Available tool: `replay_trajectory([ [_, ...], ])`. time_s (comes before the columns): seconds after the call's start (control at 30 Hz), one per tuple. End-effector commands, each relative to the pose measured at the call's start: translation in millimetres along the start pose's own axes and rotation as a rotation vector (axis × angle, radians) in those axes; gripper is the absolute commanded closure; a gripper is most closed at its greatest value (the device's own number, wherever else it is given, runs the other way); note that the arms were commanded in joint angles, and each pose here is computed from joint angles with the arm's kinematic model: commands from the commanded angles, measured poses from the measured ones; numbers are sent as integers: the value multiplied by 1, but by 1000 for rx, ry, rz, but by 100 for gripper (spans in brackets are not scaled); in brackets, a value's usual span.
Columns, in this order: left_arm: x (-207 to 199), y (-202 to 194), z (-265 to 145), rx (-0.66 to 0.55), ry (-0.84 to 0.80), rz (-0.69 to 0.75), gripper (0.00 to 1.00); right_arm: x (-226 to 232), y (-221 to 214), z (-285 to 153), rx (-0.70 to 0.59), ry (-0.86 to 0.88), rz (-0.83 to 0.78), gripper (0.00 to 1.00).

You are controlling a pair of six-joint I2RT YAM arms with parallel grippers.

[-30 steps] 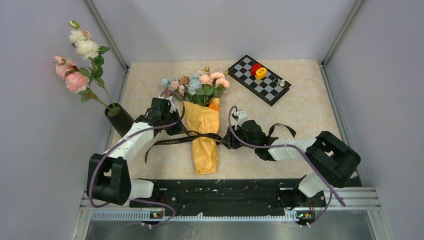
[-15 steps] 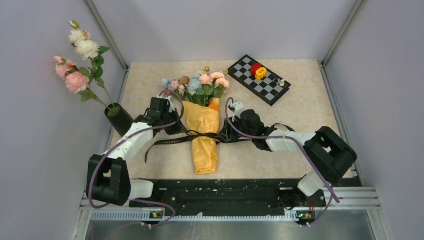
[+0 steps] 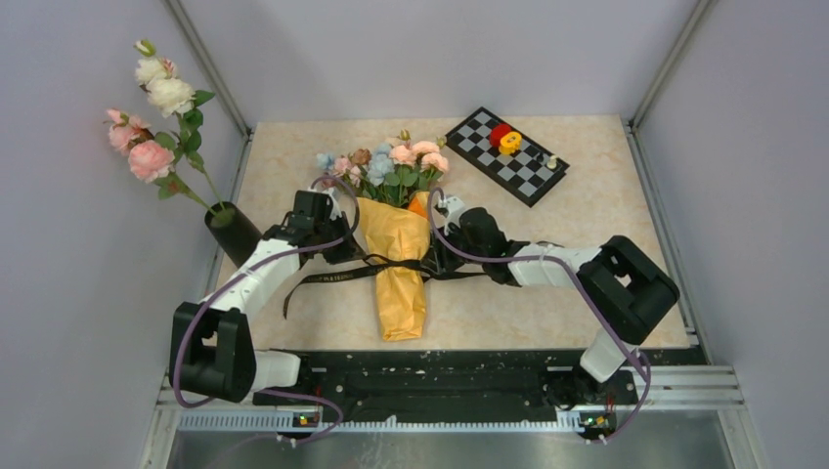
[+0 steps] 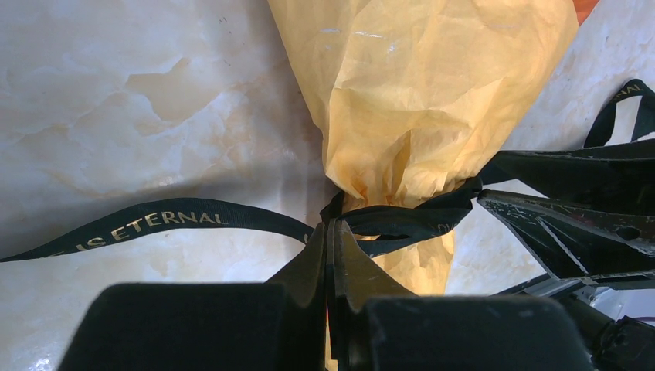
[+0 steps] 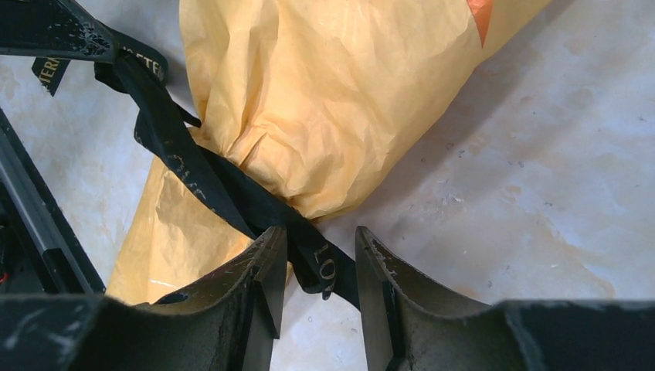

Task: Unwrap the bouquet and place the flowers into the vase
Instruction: Untie the ribbon from the wrapping paper.

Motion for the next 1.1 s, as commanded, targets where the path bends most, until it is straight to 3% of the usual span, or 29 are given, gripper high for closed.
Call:
replay_trajectory([
  [0.0,-7,6,-5,-41,-47,14,100,3,14,7,-28,26,-23,61],
  [0.2,-7,7,-6,-44,-46,15,100,5,12,12,-25,30,-6,68],
  [0.5,1,10,-5,-79,-8,-8,100,2,12,4,-60,-22,34,100],
  [0.87,26,-1,0,-101,-1,-131,100,-15,-23,-12,-29,-184,157,100],
  [1.07,36,-6,4,-109,-7,-181,100,-15,-37,-13,-21,-172,214,100],
])
Point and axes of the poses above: each gripper's point midway between its finger pads, its own z axis out along the fingers, its own x axis along the line the jaws close on, y = z × x, the point moved 7 cm from there along -z, back along the fingers, and after that the axes turned 5 degrees about -z, right-handed, at the moved point
